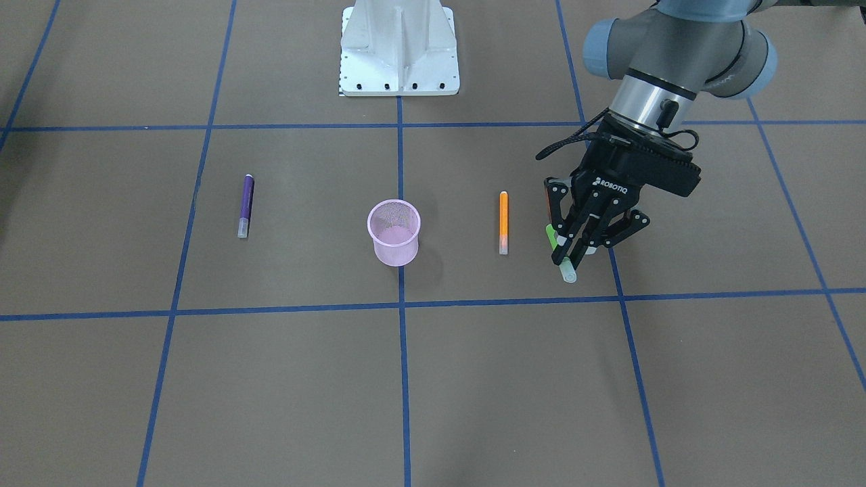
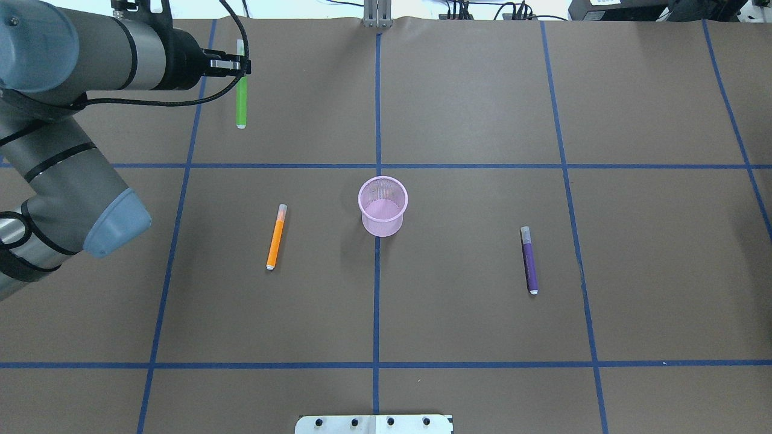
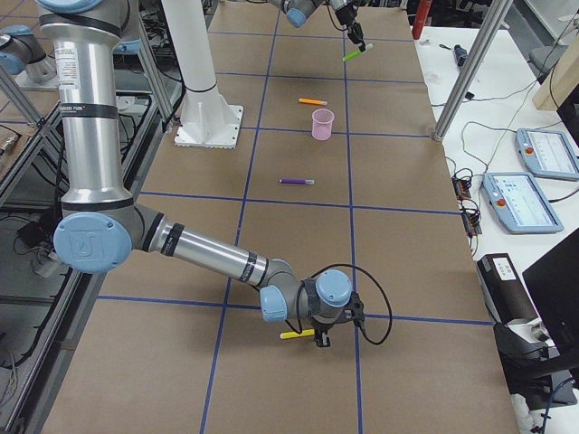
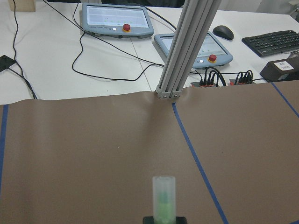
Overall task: Collect pens into pen holder
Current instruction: 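Carry the green marker farther from the robot with the left gripper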
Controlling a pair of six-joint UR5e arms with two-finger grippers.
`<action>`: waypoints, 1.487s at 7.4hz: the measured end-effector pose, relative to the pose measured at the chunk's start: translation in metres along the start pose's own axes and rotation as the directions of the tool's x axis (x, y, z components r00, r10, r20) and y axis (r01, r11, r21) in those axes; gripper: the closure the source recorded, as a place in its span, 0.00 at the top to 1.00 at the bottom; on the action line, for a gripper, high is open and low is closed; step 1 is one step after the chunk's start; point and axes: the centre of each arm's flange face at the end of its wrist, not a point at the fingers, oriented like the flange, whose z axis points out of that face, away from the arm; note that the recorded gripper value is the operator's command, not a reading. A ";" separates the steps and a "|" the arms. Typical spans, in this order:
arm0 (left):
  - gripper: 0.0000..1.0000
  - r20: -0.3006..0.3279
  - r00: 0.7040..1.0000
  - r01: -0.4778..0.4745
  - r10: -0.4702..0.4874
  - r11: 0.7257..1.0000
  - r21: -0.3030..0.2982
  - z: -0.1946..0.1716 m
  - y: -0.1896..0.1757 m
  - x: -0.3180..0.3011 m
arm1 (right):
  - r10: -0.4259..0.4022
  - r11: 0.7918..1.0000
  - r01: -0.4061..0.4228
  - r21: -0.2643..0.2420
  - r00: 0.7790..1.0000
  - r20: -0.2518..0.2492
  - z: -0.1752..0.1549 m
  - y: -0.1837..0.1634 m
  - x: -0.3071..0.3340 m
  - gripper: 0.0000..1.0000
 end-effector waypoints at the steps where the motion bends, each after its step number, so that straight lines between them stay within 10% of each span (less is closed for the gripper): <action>1: 0.00 0.000 1.000 0.000 0.000 1.000 0.000 0.000 0.000 0.000 | 0.000 1.000 0.000 -0.001 1.000 0.001 0.000 0.000 0.000 0.41; 11: 0.00 0.002 1.000 0.001 -0.001 1.000 -0.009 0.005 0.003 0.000 | 0.004 1.000 -0.004 -0.007 1.000 -0.003 0.003 0.003 0.003 0.36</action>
